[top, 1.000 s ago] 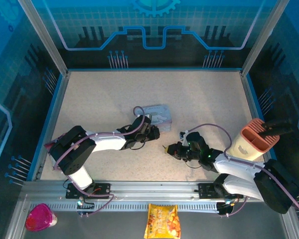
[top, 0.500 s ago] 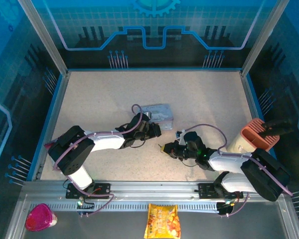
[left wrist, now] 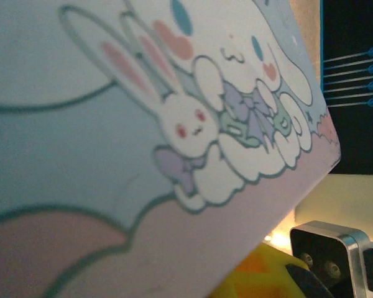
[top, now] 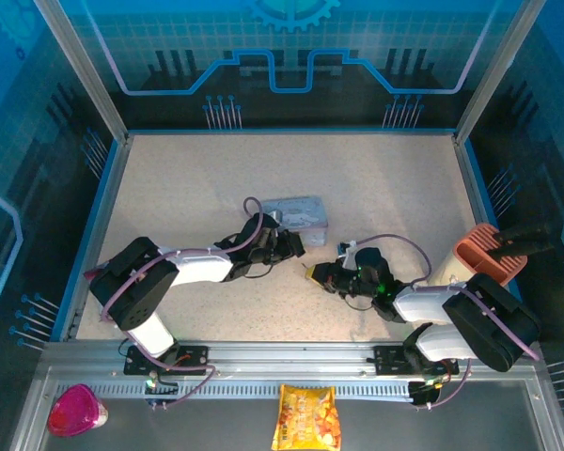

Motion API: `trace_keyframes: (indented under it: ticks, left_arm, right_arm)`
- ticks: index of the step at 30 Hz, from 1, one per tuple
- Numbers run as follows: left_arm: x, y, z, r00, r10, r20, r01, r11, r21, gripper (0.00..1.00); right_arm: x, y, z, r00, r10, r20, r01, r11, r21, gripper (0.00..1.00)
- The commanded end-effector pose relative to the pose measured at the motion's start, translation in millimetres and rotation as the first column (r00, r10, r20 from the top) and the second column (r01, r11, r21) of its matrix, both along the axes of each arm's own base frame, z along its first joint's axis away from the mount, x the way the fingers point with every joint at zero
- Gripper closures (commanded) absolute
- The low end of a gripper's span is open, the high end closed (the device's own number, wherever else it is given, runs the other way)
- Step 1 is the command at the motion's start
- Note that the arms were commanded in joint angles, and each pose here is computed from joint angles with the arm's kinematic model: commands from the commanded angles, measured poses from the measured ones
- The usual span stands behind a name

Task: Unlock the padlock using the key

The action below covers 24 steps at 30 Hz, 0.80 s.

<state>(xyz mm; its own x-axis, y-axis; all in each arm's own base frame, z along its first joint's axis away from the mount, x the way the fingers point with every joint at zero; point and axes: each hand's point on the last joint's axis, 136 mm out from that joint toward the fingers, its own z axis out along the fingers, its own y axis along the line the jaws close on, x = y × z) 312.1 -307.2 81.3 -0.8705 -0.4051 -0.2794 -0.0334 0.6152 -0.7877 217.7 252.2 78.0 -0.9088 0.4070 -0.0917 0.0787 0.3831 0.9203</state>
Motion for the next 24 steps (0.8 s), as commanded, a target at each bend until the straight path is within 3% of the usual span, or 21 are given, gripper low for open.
trace_keyframes:
  ticks: [1,24]
  left_arm:
    - [4,-3,34,0.999,0.027,0.025,-0.024,0.991,-0.134,0.93]
    - [1,10,41,0.999,0.045,0.027,-0.040,0.985,-0.170,0.94]
  right_arm:
    - [9,5,20,0.997,-0.014,0.076,0.009,0.997,0.072,1.00]
    - [11,11,14,0.996,-0.029,0.081,0.011,0.979,0.205,1.00]
